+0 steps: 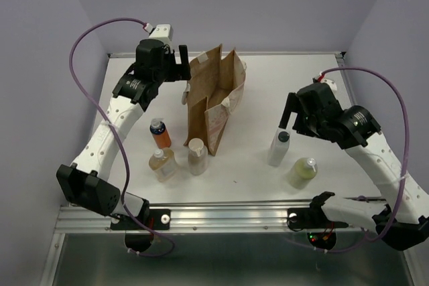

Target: Place the personal care products into the canvas bag

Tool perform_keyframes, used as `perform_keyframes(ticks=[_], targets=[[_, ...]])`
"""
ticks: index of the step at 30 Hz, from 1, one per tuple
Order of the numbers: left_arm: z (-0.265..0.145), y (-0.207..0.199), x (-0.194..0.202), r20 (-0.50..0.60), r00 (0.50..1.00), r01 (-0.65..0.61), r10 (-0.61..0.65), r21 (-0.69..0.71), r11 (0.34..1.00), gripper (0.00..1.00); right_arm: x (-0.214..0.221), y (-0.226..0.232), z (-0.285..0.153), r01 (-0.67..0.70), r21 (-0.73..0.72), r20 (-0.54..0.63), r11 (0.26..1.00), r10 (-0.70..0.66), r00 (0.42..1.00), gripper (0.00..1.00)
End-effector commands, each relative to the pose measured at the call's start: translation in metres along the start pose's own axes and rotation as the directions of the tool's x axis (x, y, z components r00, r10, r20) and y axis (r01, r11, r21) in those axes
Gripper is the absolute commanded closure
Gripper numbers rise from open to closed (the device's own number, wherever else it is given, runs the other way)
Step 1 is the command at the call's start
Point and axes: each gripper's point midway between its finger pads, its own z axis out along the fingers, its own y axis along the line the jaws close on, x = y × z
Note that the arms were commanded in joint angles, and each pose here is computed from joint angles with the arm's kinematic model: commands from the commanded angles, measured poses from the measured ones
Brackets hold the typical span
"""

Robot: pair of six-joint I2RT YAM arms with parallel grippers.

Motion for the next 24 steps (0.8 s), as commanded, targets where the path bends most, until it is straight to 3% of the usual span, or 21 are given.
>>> perform_keyframes(ticks=[1,9,13,17,24], targets=[[-0.026,-0.002,-0.032,0.132,0.991,0.027,-0.027,0.006,1.0,0.01,0.035,-0.043,-0.008,-0.027,0.172,-0.093,0.985,0.044,0.995,0.0],[-0.032,-0.003,-0.033,0.147,0.989,0.015,-0.017,0.009,1.0,0.01,0.047,-0.062,-0.014,-0.128,0.207,-0.05,0.97,0.141,0.989,0.0],[-0.032,-0.004,-0.03,0.14,0.99,0.011,-0.011,0.005,1.0,0.01,0.075,-0.072,0.001,-0.101,0.264,-0.119,0.959,0.137,0.984,0.0],[-0.03,-0.006,-0.027,0.135,0.991,0.0,-0.001,0.002,1.0,0.01,0.082,-0.091,0.009,-0.09,0.34,-0.093,0.936,0.129,0.987,0.0],[-0.026,-0.011,-0.022,0.118,0.993,-0.019,0.021,-0.012,1.0,0.01,0.101,-0.111,0.018,-0.058,0.41,-0.155,0.91,0.132,0.979,0.0]])
